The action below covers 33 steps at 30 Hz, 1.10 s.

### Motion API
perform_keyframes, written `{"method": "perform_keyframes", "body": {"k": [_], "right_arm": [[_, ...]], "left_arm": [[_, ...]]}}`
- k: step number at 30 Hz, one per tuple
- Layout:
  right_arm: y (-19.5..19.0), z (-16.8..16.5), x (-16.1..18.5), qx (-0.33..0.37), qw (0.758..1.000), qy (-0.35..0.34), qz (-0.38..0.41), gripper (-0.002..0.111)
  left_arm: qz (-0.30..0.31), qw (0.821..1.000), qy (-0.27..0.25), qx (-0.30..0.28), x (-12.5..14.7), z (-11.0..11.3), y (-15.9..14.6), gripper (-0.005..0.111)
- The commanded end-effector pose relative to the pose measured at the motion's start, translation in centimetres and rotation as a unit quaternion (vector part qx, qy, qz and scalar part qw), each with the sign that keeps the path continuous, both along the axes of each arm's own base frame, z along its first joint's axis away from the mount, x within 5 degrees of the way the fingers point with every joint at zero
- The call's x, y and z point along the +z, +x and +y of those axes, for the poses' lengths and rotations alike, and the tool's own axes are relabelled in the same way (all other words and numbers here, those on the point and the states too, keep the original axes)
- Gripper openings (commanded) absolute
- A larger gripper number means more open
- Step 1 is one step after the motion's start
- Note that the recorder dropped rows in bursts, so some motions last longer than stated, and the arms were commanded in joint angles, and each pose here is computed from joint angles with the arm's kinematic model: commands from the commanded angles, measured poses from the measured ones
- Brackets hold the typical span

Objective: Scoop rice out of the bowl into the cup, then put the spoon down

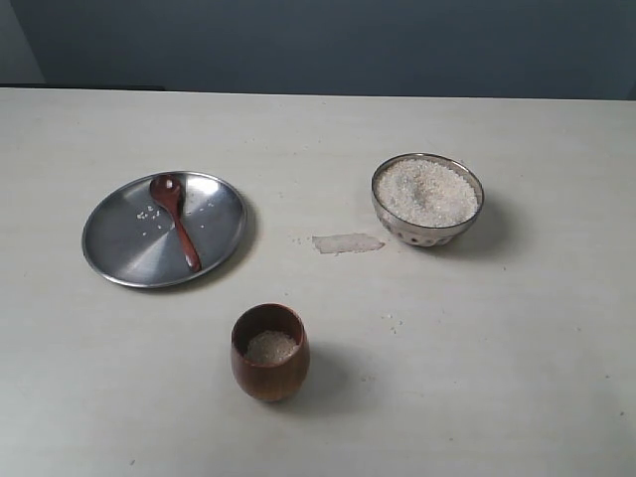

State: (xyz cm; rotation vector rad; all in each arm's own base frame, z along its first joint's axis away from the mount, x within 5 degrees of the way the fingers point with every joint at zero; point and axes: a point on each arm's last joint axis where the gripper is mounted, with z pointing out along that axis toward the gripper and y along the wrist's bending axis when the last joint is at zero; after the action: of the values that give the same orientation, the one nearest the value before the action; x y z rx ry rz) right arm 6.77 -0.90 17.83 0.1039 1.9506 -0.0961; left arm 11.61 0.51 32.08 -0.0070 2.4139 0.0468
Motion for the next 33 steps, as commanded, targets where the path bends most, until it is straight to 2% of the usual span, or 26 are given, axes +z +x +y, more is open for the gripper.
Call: {"method": "perform_keyframes", "body": {"k": [1, 26, 33], "right_arm": [[0.1, 0.0, 0.2, 0.001, 1.000, -0.008, -0.018, 0.000], [0.1, 0.0, 0.2, 0.000, 1.000, -0.005, -0.018, 0.000], [-1.1, 0.1, 0.4, -0.007, 0.998, 0.009, -0.056, 0.000]], "left_arm": [[-0.005, 1.000, 0.002, 0.002, 0.2, 0.1, 0.0, 0.000], [-0.005, 1.000, 0.004, 0.003, 0.2, 0.1, 0.0, 0.000], [-0.005, 1.000, 0.004, 0.003, 0.2, 0.1, 0.0, 0.000]]}}
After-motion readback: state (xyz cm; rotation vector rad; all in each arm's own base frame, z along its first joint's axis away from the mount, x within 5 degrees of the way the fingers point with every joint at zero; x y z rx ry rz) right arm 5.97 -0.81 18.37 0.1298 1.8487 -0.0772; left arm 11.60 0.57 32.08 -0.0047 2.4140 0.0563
